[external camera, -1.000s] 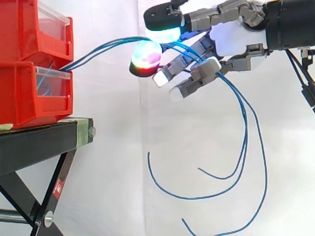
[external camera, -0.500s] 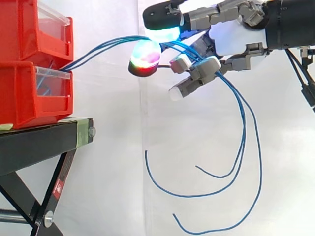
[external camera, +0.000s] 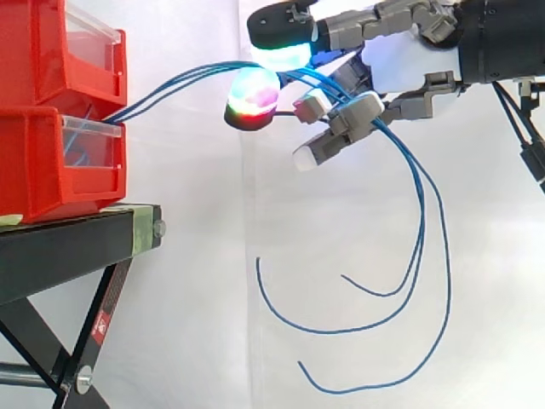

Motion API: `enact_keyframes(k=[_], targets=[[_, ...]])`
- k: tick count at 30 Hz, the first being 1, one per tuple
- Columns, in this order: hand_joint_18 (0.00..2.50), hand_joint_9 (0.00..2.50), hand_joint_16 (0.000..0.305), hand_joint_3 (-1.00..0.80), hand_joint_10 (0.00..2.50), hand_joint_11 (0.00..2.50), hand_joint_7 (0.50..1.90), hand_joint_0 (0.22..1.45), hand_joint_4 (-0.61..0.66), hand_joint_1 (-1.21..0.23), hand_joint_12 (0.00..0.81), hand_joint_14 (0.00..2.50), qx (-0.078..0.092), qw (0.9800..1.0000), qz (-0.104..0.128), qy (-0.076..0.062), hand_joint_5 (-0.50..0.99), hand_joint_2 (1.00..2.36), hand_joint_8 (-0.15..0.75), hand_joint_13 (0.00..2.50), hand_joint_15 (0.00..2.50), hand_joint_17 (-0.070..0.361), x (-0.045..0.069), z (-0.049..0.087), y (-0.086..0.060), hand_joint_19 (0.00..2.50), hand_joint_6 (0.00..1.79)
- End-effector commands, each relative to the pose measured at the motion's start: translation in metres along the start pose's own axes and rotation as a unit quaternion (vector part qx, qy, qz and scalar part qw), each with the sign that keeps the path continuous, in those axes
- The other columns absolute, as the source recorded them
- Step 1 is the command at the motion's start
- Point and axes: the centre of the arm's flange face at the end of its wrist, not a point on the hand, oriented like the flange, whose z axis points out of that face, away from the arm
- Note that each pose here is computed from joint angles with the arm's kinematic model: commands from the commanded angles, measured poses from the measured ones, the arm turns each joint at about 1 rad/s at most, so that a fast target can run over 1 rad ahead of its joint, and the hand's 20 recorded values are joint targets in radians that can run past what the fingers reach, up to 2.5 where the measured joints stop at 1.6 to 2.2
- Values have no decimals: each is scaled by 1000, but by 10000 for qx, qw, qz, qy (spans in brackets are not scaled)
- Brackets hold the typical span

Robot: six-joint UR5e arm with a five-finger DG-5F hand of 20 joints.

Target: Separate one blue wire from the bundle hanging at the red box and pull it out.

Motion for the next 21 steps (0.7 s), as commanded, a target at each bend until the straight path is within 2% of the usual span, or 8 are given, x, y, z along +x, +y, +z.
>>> enact_keyframes(k=[1, 5, 10, 21], targets=[[744, 1174, 57, -181, 19, 1169, 815, 617, 205, -672, 398, 17, 27, 10000, -5, 8, -193, 1023, 377, 1539, 1386, 127, -1, 0, 0, 393, 857], [748, 1167, 57, -187, 18, 1173, 815, 618, 205, -682, 393, 18, 0, 10000, 12, -3, -192, 1023, 373, 1537, 1397, 128, -3, -2, 4, 392, 855], [747, 1163, 57, -191, 19, 1148, 822, 612, 212, -687, 400, 17, -120, 9999, 13, -72, -192, 1023, 371, 1535, 1394, 127, -11, -7, 17, 391, 852], [736, 1150, 57, -202, 19, 1149, 826, 600, 211, -679, 392, 18, -77, 10000, -35, -45, -191, 1022, 369, 1517, 1391, 129, -9, -8, 17, 397, 848]])
